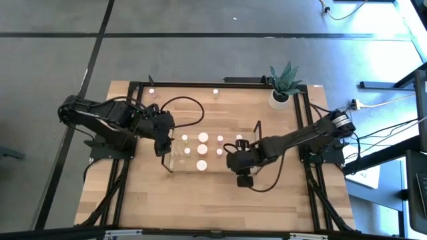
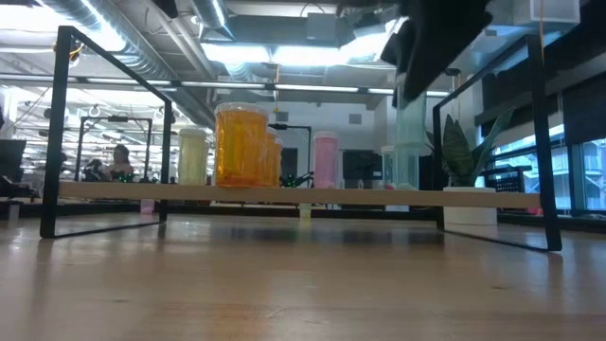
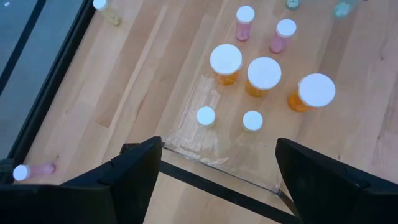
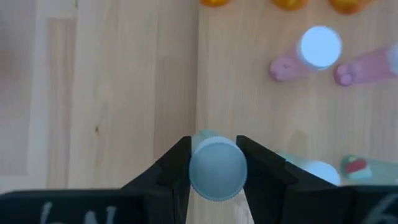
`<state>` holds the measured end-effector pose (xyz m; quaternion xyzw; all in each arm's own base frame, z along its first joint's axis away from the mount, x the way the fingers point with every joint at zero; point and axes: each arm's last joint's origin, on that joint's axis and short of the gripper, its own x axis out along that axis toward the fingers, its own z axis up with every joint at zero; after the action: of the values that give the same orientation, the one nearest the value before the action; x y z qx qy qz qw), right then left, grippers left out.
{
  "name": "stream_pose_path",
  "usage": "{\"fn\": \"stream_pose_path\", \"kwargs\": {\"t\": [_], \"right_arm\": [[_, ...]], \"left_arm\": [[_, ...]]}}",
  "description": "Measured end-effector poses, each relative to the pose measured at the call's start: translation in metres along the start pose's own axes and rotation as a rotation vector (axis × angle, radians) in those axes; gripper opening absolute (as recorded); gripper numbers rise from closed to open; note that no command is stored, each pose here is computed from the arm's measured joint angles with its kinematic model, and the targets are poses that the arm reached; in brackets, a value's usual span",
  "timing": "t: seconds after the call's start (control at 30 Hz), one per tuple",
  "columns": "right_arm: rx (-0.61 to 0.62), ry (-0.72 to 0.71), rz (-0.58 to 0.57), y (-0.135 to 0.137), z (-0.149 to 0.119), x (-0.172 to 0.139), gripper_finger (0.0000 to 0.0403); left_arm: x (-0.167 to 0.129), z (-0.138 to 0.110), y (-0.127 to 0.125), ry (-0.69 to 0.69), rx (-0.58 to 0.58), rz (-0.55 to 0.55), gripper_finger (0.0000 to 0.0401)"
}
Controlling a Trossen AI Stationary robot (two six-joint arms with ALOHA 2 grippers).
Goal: Pick and place medicine bottles onto shelf by color
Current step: Put the blue pill bottle aligned with the blue pill bottle on the shelf
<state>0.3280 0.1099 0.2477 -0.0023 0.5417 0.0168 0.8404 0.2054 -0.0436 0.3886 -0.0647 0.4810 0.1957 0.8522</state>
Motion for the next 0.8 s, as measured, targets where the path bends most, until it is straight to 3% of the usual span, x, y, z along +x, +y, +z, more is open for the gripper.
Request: {"fn": "stream_pose_path", "kwargs": {"t": [0.27, 0.37, 0.8], "right_arm": [[0.023, 0.092, -0.029, -0.003, -0.018, 0.023, 0.0121], [0.037, 0.061, -0.019, -0.004, -0.018, 0.028, 0.0121], [-0.002, 0.077, -0.026, -0.005, -0.019, 0.027, 0.0121]], "left_arm": [[0.0, 0.0, 0.0, 0.0, 0.001, 0.0, 0.0309], [0.0, 0.0, 0.0, 0.0, 0.0, 0.0, 0.0309], [0.0, 0.0, 0.0, 0.0, -0.007, 0.0, 0.0309]]}}
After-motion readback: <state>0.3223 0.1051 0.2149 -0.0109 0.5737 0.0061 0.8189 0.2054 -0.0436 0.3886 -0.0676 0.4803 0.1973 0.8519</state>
